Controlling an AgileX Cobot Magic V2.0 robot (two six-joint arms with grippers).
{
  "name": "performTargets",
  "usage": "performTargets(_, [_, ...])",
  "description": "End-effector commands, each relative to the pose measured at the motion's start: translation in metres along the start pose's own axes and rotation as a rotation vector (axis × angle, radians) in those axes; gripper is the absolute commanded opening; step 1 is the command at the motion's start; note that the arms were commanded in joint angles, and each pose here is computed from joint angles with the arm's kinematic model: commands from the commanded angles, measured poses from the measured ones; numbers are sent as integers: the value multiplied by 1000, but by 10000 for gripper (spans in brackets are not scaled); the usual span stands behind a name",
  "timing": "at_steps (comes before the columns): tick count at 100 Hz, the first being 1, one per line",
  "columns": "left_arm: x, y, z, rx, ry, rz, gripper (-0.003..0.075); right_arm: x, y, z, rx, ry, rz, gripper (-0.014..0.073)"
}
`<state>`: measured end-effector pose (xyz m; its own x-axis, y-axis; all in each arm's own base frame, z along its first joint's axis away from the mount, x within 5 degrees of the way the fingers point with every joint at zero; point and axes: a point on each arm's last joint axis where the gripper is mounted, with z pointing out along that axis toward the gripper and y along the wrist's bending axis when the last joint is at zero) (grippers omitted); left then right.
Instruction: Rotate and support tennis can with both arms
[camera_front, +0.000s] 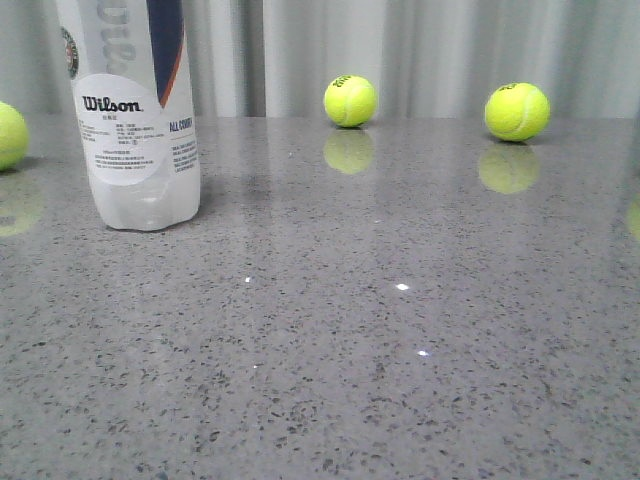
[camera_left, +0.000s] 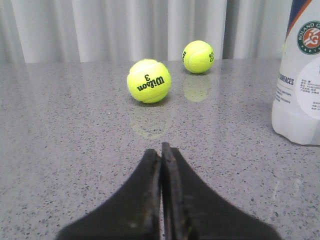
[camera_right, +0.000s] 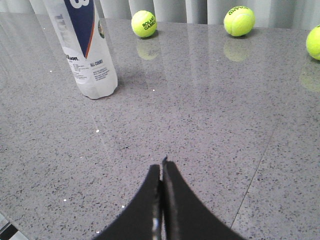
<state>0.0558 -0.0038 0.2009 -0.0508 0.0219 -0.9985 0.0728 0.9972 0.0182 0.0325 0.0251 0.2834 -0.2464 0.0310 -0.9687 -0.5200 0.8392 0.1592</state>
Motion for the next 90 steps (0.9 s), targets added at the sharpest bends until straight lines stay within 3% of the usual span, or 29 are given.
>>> performTargets(1, [7, 0, 0, 2, -66, -8, -21, -14, 1, -2, 2, -88, -12, -57])
performTargets(25, [7, 0, 0, 2, -66, -8, -21, -19, -1, 0, 30, -192, -11, -57])
performTargets(48, [7, 0, 0, 2, -66, -8, -21, -4, -21, 12, 300, -388, -94, -57])
performTargets(63, [7, 0, 0, 2, -66, -8, -21, 18, -36, 18, 462, -375, -86, -57])
performTargets(75, [7, 0, 0, 2, -66, -8, -21, 33, -42, 20, 525, -345, -86, -57])
performTargets(90, [7, 0, 0, 2, -66, -8, -21, 47, -43, 19, 553, -399, -133, -57])
